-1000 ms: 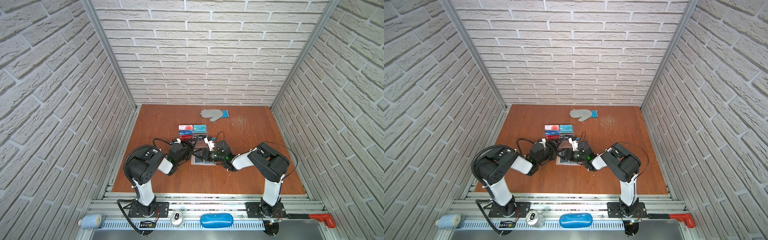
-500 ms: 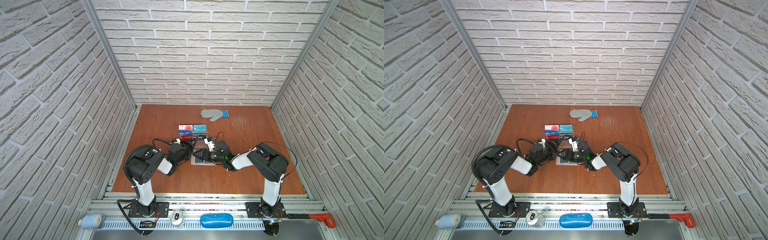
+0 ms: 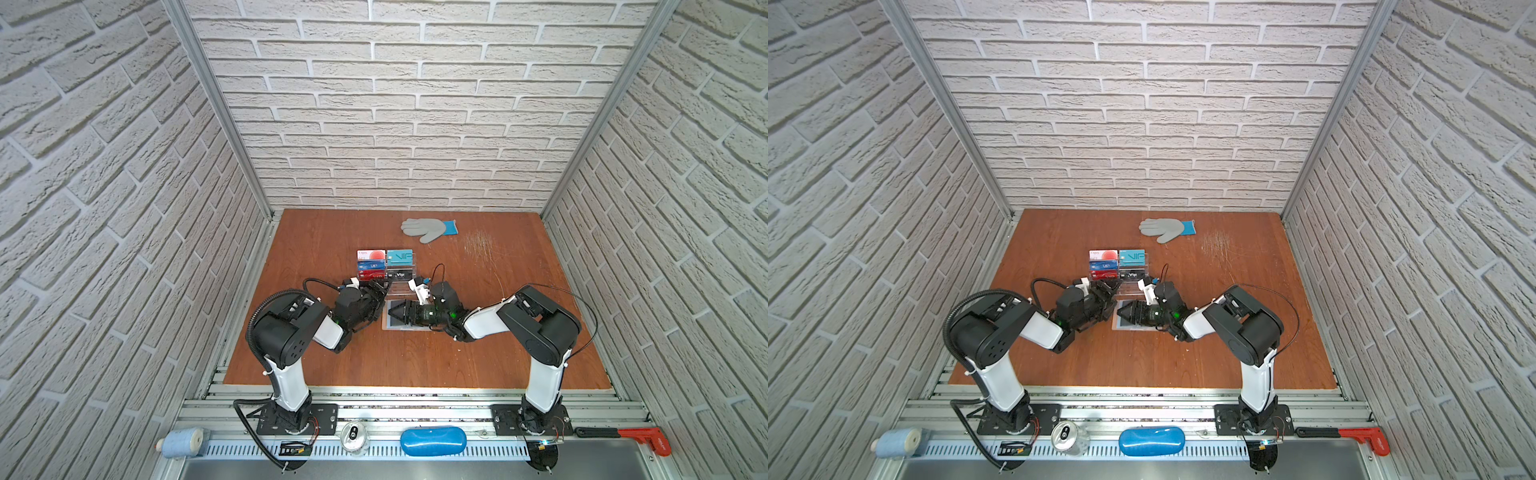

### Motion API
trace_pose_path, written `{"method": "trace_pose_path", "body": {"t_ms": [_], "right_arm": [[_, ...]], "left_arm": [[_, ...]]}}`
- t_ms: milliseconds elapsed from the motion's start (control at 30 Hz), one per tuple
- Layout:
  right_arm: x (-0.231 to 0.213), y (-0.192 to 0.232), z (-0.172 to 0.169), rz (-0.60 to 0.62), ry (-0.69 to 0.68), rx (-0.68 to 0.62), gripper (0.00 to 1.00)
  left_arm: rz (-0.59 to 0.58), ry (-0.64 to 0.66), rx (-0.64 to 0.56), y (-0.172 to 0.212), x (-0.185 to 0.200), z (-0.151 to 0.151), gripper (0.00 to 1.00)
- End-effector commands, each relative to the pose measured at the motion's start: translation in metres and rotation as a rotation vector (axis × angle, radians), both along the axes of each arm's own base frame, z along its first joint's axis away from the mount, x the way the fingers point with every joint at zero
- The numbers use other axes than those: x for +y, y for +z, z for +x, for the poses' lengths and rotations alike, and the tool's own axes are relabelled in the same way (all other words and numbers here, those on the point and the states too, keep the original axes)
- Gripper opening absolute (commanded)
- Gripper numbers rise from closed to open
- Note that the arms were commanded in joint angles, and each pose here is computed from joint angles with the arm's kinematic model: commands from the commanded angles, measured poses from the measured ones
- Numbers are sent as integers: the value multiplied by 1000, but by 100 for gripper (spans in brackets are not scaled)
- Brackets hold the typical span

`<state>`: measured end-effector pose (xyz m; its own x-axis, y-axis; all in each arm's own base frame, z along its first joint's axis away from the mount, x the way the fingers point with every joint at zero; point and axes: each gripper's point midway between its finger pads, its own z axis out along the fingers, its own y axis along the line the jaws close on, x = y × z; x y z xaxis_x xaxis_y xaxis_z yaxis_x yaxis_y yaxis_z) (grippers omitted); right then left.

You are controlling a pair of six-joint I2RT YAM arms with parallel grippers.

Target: Take the credit cards out of the card holder

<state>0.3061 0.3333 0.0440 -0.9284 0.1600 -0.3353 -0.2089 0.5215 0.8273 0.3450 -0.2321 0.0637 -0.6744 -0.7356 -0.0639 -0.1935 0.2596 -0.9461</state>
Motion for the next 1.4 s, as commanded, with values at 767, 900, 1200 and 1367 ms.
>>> {"method": "trace_pose_path", "body": {"t_ms": [767, 900, 1200, 1367], "right_arm": [[-21, 10, 7, -31, -20, -8, 44], [-23, 9, 8, -32, -24, -3, 43], [-31, 5, 9, -53, -37, 11, 38], [-35, 5, 11, -52, -47, 16, 33]], "left_arm": [[35, 15, 46, -22, 9, -4, 98], [33, 16, 45, -21, 8, -4, 98], [36, 16, 42, -20, 9, -4, 98], [34, 15, 41, -20, 9, -4, 98]]}}
